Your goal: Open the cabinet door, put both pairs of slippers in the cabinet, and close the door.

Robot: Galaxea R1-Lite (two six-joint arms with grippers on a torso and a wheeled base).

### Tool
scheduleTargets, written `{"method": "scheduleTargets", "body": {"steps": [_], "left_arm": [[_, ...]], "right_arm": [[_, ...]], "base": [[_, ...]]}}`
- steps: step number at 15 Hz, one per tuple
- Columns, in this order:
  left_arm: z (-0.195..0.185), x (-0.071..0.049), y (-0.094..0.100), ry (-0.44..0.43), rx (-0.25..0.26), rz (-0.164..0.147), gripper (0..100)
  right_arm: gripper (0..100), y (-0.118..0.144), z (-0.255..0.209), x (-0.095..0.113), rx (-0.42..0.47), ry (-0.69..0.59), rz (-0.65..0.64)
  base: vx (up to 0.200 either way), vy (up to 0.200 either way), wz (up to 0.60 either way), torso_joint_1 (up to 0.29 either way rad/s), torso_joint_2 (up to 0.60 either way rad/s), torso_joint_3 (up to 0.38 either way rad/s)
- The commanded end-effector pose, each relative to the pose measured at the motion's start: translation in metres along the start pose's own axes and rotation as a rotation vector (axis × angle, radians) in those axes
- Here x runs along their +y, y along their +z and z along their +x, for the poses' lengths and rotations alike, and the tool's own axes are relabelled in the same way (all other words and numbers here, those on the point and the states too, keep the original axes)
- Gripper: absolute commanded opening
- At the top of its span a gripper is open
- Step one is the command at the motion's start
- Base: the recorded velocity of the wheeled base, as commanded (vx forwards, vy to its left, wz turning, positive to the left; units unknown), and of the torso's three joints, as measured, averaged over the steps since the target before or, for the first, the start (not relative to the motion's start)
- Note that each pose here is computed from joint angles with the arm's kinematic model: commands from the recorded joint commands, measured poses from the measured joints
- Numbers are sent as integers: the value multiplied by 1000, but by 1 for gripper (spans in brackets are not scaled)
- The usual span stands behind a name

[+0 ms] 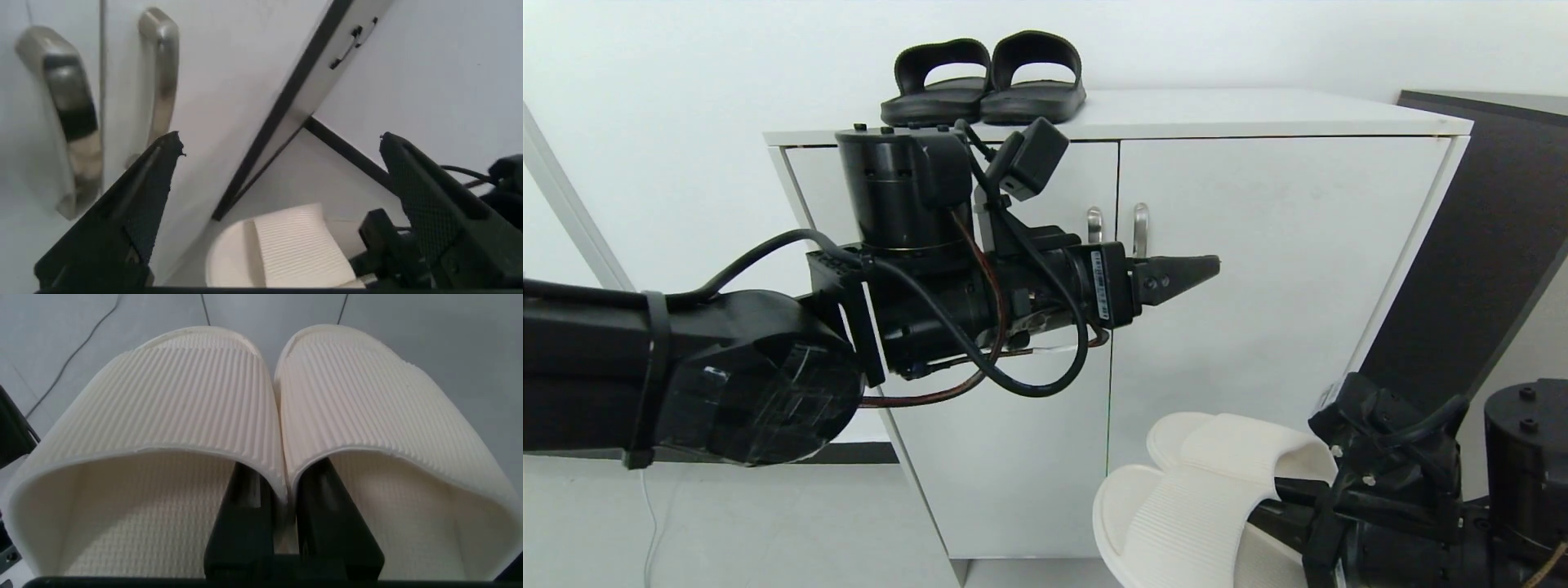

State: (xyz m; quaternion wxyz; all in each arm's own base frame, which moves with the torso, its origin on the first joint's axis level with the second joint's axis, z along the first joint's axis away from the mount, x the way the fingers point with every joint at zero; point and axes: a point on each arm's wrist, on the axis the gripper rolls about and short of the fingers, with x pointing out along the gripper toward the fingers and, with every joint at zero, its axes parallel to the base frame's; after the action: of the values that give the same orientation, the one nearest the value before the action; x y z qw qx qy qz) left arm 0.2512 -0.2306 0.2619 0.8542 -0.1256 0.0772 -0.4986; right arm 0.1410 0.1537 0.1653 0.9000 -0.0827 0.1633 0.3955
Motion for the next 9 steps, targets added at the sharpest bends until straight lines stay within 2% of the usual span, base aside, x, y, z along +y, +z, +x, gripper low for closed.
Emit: {"method": "scheduleTargets", "body": {"steps": [1,4,9], "left_arm": [[1,0,2,23,-12,19,100],[7,10,-6,120,-11,49,100],[16,18,1,147,-24,53,100]], "right_arm": [[0,-1,1,0,7,-1,0],[0,-1,2,0,8,-1,0],[0,-3,0,0,11,-2,-4]], "base": [[0,0,0,0,0,0],[0,0,0,0,0,0],[0,0,0,0,0,0]]}}
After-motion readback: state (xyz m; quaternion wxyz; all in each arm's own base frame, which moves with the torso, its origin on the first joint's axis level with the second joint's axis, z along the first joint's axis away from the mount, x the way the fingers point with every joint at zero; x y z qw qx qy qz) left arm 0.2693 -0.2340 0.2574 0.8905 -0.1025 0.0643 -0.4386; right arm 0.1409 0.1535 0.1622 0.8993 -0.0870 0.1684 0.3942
